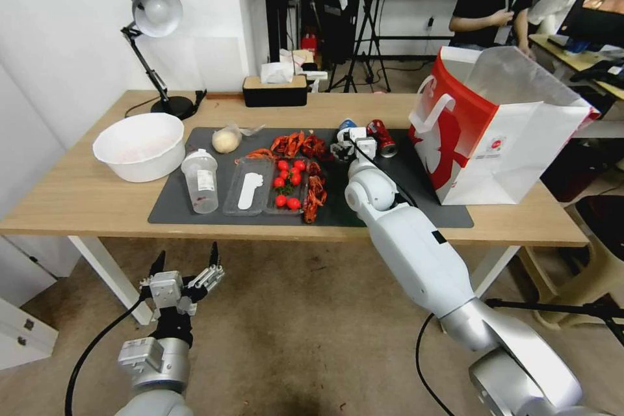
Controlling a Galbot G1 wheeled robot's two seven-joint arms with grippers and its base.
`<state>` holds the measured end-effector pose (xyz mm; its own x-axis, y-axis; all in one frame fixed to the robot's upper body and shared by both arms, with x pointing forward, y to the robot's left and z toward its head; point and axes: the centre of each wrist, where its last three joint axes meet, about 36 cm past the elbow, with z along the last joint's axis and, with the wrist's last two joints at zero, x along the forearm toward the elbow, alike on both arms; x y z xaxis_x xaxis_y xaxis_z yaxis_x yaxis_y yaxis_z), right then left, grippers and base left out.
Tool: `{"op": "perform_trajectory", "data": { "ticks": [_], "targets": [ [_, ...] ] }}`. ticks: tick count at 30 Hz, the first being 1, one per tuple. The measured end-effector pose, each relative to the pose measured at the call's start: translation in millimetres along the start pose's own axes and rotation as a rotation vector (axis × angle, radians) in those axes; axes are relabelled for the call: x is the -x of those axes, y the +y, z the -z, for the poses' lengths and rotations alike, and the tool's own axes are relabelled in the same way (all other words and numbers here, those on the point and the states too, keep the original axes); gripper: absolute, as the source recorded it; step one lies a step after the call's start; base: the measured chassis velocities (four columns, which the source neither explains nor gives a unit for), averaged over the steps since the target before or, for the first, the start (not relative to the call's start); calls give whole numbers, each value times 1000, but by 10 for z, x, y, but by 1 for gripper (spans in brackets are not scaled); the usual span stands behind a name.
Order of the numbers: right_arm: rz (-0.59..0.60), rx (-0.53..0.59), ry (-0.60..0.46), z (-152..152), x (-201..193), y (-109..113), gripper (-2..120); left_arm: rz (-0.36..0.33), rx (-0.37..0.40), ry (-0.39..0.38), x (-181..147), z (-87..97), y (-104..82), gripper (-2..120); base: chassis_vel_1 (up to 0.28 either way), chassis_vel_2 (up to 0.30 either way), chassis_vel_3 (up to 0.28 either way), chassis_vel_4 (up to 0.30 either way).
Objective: Pick up the trash from the table and place it into the takeout bag.
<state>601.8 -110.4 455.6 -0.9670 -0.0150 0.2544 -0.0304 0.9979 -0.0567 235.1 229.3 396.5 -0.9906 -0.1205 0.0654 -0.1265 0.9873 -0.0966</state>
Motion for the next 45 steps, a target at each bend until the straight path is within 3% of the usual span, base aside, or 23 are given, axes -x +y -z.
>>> {"op": "perform_trajectory", "data": {
  "ticks": [6,8,10,15,19,22,26,27,30,34,37,44,45],
  "targets": [
    [48,11,-96,113,-79,-120,64,0,-1,-2,-2,7,-2,100,0,0,0,0],
    [84,-8,-190,215,-148,-240,64,-1,-1,-5,-8,27,-2,100,0,0,0,0],
    [85,-10,-194,220,-151,-245,64,-1,-1,-6,-8,28,-2,100,0,0,0,0],
    [121,-53,-399,632,-457,-527,64,2,1,-16,-17,85,33,100,0,0,0,0],
    [117,-56,-471,850,-651,-656,64,3,2,-17,-31,100,40,100,0,0,0,0],
    [36,-66,-525,1165,-964,-955,64,5,1,-16,-50,112,34,100,0,0,0,0],
    [-116,-83,-512,1350,-1205,-1289,64,5,2,-15,-66,116,27,100,0,0,0,0],
    [-116,-83,-512,1350,-1205,-1289,64,5,2,-15,-66,116,27,100,0,0,0,0],
    [-284,-104,-486,1415,-1338,-1584,64,2,8,-14,-81,134,39,100,0,0,0,0],
    [-373,-101,-454,1434,-1411,-1782,64,-1,13,-15,-77,138,47,100,0,0,0,0],
    [-380,-98,-414,1422,-1437,-1870,64,-6,11,-17,-69,138,32,100,0,0,0,0],
    [-365,-94,-381,1341,-1444,-1948,83,-10,8,-14,-63,118,2,100,0,0,0,0],
    [-366,-91,-376,1314,-1448,-1973,91,-10,9,-14,-60,116,3,100,0,0,0,0]
  ]
}}
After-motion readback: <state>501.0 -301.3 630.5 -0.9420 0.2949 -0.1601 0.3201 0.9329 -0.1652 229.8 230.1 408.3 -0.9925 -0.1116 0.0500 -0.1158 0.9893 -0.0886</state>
